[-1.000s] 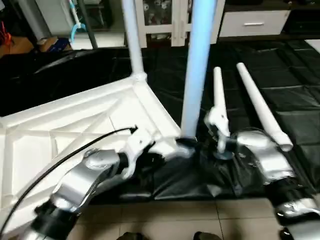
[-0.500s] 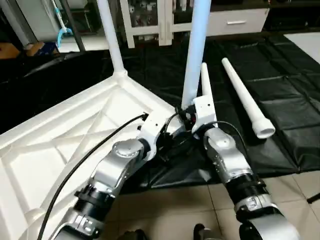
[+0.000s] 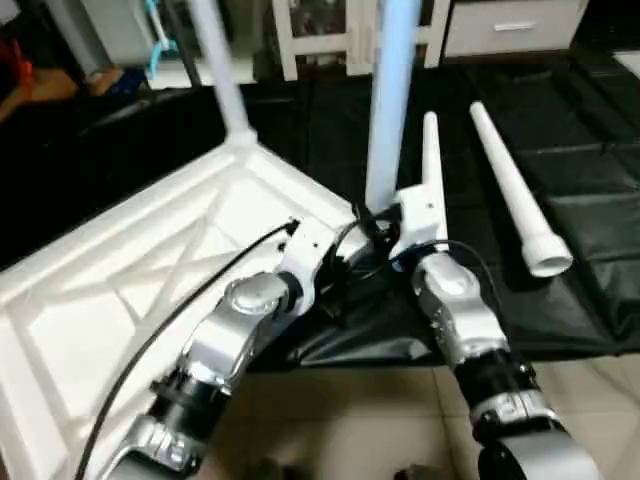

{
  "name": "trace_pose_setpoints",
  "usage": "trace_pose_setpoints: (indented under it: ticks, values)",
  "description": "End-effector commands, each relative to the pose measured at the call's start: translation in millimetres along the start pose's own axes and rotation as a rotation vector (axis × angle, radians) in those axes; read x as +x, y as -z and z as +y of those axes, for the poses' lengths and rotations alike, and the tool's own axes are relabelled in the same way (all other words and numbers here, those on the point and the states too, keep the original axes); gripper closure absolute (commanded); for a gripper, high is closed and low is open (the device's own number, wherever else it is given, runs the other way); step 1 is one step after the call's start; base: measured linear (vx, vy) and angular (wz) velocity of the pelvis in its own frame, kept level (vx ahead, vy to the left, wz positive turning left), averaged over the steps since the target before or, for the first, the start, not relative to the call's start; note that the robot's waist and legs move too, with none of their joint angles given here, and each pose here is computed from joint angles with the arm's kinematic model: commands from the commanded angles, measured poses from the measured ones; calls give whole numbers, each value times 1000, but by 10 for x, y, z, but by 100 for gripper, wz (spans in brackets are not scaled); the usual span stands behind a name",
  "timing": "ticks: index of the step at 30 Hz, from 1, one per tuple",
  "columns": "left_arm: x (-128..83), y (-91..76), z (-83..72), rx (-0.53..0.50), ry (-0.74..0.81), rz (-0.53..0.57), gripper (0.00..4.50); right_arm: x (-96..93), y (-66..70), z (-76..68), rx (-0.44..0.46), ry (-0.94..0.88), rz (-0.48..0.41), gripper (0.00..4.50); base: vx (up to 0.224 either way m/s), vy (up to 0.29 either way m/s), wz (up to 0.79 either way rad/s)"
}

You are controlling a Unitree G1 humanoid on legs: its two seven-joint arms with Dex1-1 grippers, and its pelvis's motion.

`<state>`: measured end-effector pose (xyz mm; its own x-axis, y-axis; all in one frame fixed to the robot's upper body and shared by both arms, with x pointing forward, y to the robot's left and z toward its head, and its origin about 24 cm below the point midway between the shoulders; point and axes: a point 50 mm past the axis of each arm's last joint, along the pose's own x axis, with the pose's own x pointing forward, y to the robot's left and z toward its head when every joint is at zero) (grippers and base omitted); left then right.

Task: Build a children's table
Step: Rotate leg to tighten

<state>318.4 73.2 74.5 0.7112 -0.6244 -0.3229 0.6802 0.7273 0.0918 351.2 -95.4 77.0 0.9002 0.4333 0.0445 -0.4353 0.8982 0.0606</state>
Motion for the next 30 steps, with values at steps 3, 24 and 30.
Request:
trace_pose_setpoints:
  ticks: [3, 24, 30]
  values:
    - [-5, 140, 83, 33, 3, 42, 450, -78, -9, 143, -18, -118, -20, 133, 0, 0, 0]
    - [198, -285, 483, 220, -59, -107, 450, -516, 2, 115, -141, -101, 18, 61, 0, 0, 0]
    - [123, -459, 603, 94, -76, -243, 376, -519, -19, 143, -135, -100, 24, 60, 0, 0, 0]
